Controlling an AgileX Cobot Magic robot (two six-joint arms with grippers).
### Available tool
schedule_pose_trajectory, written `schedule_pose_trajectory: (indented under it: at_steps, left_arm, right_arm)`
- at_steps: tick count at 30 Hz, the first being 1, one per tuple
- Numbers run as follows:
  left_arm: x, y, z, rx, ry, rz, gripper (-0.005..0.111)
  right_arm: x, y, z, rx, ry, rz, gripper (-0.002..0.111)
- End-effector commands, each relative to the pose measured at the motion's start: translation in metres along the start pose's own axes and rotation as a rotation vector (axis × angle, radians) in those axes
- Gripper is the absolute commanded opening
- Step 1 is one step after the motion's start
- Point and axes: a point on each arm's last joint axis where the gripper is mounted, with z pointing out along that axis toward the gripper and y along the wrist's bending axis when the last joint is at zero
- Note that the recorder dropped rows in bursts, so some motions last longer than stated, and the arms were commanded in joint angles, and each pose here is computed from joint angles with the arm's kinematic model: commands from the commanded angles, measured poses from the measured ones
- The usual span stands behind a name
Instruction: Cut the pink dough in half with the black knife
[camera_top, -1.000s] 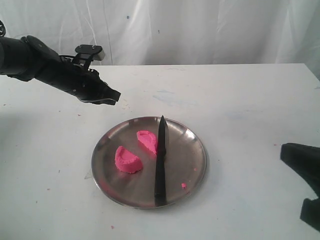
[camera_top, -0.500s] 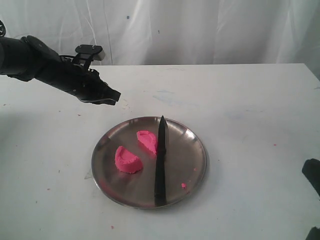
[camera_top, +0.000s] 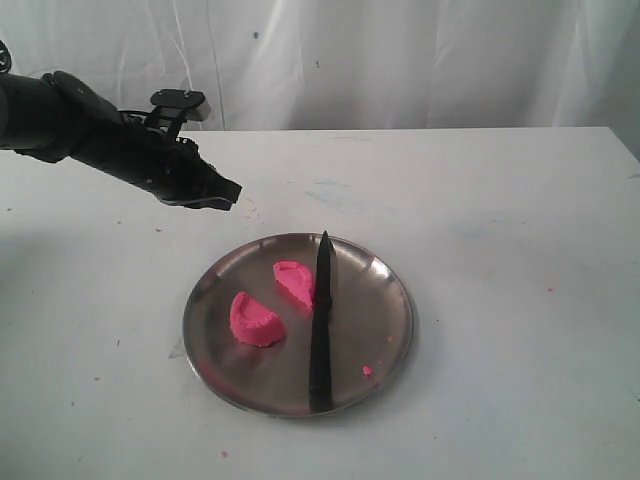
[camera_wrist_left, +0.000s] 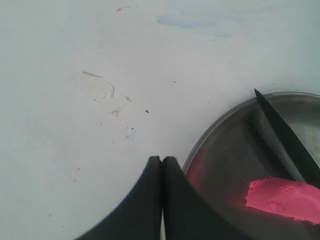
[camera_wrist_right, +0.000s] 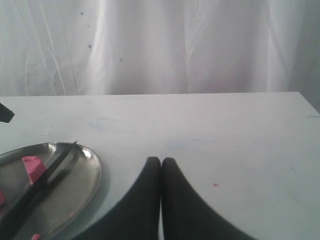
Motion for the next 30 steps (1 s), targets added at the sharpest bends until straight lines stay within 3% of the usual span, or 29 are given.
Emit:
schedule_pose_trajectory:
  at_steps: [1, 30]
  left_arm:
    - [-0.0013, -0.0018, -0.0037, 0.01, -0.006, -0.007, 0.0]
    - [-0.0014, -0.0016, -0.0037, 0.008, -0.007, -0.007, 0.0]
  right_arm:
    - [0.0047, -0.004, -0.0004, 0.068, 0.031, 0.016, 0.0]
    - [0.0069, -0.0047, -0.0006, 0.095, 0.052, 0.05, 0.0]
